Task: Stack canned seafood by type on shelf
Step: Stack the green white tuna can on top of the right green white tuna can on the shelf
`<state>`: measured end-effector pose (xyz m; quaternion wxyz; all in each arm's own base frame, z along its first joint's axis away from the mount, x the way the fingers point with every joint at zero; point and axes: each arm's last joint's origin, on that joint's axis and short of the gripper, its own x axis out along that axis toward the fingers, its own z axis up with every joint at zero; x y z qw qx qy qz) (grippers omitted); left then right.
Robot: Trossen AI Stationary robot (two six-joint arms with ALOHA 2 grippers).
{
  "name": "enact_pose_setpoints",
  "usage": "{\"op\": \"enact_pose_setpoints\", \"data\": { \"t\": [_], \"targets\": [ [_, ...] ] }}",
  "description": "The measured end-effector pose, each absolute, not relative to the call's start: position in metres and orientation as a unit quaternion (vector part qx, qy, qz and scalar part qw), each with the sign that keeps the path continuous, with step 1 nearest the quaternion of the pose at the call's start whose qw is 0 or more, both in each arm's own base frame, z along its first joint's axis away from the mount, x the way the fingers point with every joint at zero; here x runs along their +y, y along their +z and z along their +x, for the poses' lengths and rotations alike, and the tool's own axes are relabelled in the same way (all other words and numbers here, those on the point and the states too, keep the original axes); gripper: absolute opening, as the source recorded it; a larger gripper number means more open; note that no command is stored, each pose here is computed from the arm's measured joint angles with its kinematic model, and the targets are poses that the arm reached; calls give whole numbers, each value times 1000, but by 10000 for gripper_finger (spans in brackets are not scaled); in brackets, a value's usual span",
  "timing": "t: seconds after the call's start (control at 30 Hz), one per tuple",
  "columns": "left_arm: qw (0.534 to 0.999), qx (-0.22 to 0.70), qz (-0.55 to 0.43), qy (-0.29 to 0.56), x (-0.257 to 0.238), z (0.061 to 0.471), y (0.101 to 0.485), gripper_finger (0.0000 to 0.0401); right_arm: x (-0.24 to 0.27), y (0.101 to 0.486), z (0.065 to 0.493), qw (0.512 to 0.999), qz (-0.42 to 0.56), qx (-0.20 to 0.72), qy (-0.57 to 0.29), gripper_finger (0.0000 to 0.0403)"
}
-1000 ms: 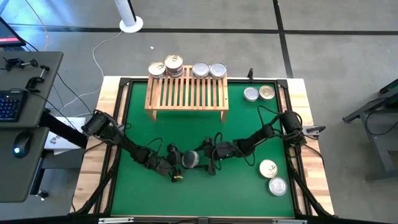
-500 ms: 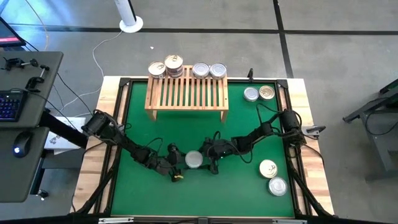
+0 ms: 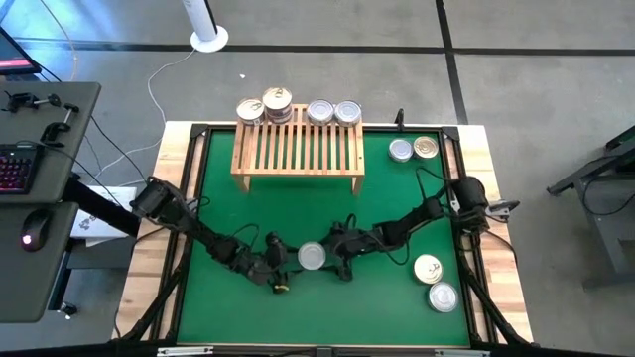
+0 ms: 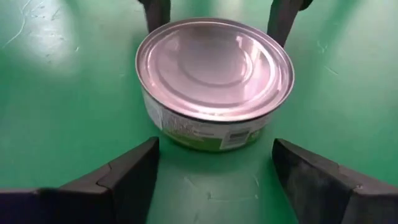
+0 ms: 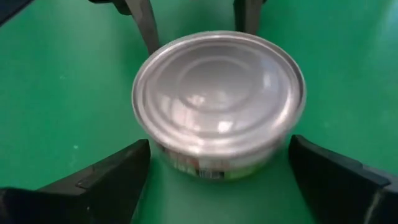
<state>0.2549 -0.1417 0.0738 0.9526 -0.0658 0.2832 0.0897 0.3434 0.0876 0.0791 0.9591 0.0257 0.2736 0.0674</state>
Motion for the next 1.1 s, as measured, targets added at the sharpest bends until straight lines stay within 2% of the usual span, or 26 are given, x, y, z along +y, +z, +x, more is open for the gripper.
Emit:
{"op": "enact_pose_setpoints", "data": {
  "t": [0.2,0.53,0.73,1.1],
  "targets": [
    [953,279,-67,95,-144,253,74,297,91,74,325,972,35,229,31,376],
    [954,271,-68,112,-137,256,74,297,90,86,334,984,36,172,35,376],
    [952,268,-73,125,-126,263,75,297,91,83,350,984,18,169,58,376],
    [955,264,-69,120,-122,266,76,297,87,83,359,979,24,200,46,376]
  ]
}}
